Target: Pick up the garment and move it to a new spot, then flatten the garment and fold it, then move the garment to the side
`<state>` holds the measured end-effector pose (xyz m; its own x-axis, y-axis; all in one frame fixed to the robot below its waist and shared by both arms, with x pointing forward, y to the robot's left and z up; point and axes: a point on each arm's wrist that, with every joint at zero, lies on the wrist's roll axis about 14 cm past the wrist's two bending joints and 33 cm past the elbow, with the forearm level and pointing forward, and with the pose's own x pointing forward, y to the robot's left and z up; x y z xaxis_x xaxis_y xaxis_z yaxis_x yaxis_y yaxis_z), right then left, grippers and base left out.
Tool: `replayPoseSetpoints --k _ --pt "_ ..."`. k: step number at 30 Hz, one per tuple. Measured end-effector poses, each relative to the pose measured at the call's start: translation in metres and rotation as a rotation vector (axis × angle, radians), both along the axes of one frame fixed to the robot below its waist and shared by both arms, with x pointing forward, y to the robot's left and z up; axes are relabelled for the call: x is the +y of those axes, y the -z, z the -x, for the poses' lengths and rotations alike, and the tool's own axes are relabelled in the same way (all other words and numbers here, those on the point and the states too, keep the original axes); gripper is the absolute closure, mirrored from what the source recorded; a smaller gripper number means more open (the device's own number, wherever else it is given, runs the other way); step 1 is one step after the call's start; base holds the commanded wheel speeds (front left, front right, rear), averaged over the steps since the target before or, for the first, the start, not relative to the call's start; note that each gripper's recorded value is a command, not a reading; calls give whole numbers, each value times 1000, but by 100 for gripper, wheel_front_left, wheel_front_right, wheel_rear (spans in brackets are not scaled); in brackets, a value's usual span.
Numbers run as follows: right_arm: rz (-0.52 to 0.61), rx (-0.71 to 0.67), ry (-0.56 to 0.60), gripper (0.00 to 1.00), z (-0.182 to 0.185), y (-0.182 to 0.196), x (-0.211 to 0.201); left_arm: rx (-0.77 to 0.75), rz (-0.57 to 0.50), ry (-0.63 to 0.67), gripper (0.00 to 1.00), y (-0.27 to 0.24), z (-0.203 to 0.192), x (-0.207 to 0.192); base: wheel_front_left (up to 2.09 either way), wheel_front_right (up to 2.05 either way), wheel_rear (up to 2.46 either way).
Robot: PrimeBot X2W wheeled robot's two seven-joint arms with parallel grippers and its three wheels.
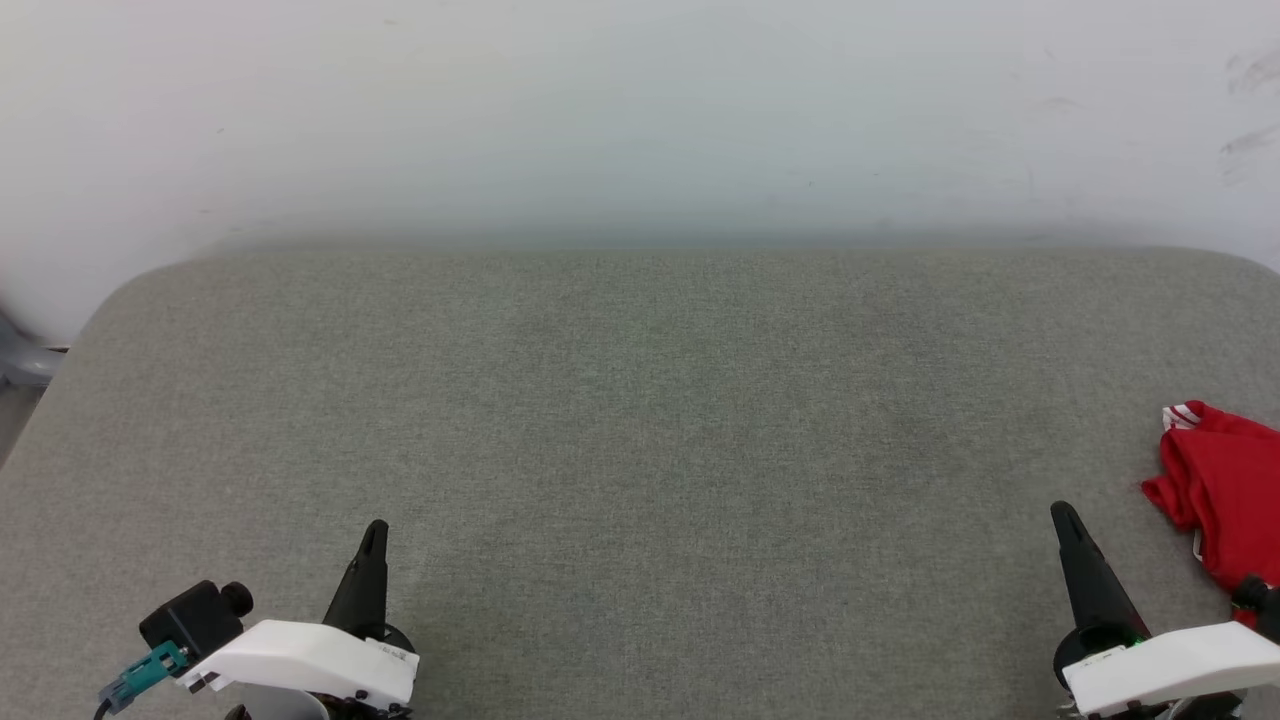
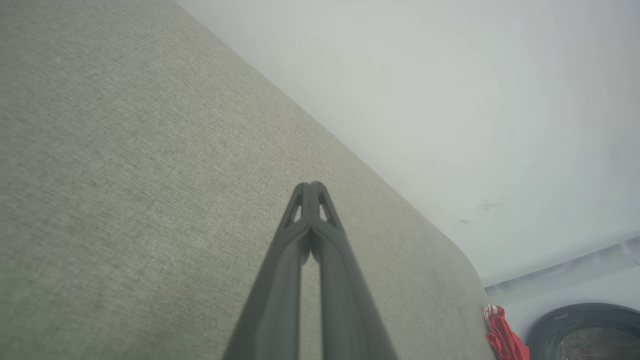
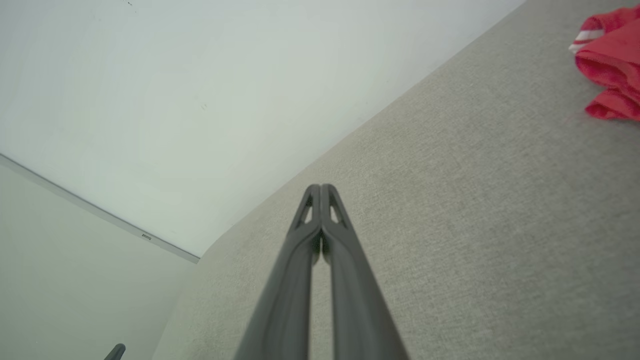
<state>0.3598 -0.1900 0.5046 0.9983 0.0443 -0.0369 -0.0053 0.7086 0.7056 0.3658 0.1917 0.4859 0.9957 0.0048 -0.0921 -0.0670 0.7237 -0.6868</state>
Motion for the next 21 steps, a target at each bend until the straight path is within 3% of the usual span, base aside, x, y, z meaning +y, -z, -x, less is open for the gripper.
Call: replayPoseSetpoints --k 21 --pt "-253 0 16 100 -10 0 -2 0 261 -23 100 -3 -7 3 0 0 0"
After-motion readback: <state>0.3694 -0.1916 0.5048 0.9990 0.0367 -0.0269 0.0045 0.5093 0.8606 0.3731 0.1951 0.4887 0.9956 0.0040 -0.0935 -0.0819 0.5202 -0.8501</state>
